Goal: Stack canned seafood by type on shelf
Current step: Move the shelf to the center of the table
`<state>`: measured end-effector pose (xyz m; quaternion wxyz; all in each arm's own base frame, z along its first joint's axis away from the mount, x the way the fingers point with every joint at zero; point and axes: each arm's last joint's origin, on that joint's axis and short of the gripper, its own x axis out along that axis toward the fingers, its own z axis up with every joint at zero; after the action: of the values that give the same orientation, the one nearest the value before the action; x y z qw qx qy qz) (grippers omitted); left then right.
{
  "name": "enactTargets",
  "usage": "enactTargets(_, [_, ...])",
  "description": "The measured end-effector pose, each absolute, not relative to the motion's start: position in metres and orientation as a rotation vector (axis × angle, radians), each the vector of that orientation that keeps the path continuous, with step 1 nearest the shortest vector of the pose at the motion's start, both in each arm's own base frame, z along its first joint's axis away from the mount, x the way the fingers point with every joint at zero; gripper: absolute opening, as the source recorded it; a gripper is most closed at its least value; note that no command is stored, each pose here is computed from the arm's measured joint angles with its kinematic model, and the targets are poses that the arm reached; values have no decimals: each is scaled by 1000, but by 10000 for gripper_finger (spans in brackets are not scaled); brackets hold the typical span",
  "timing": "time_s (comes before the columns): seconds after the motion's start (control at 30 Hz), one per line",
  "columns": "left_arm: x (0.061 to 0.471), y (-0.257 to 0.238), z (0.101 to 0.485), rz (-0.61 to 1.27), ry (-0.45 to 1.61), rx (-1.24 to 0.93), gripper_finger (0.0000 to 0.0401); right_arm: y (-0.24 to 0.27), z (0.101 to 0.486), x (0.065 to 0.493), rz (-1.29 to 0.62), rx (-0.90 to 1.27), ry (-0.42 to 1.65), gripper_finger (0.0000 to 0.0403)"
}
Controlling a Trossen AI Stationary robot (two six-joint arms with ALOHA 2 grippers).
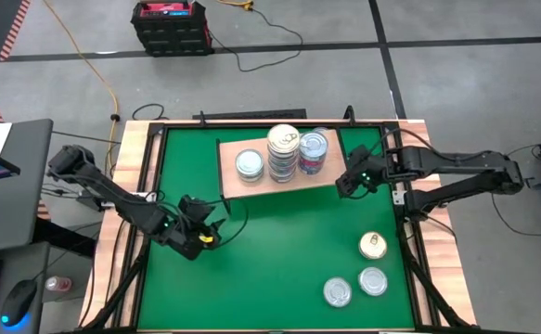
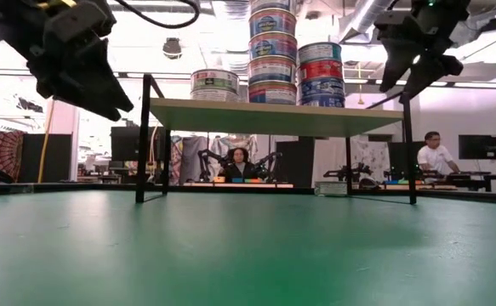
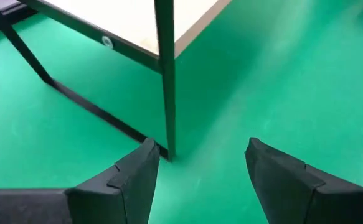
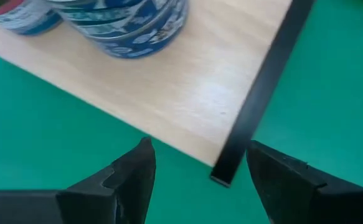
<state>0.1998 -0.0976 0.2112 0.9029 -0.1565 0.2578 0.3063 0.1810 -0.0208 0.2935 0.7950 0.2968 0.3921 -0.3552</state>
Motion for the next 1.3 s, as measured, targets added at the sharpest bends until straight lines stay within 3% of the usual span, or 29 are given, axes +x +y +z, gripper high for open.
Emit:
enactTargets(0.57, [169, -104, 245, 437, 497, -508, 231, 21, 294, 195, -591, 772, 797, 276])
enactTargets(1.1, [126, -74, 272, 340, 535, -587, 231, 78, 268, 256, -406, 898, 712, 276])
enactTargets(1.3, [113, -65, 278, 305, 527, -597, 231, 90, 277, 255, -371, 893, 761, 276])
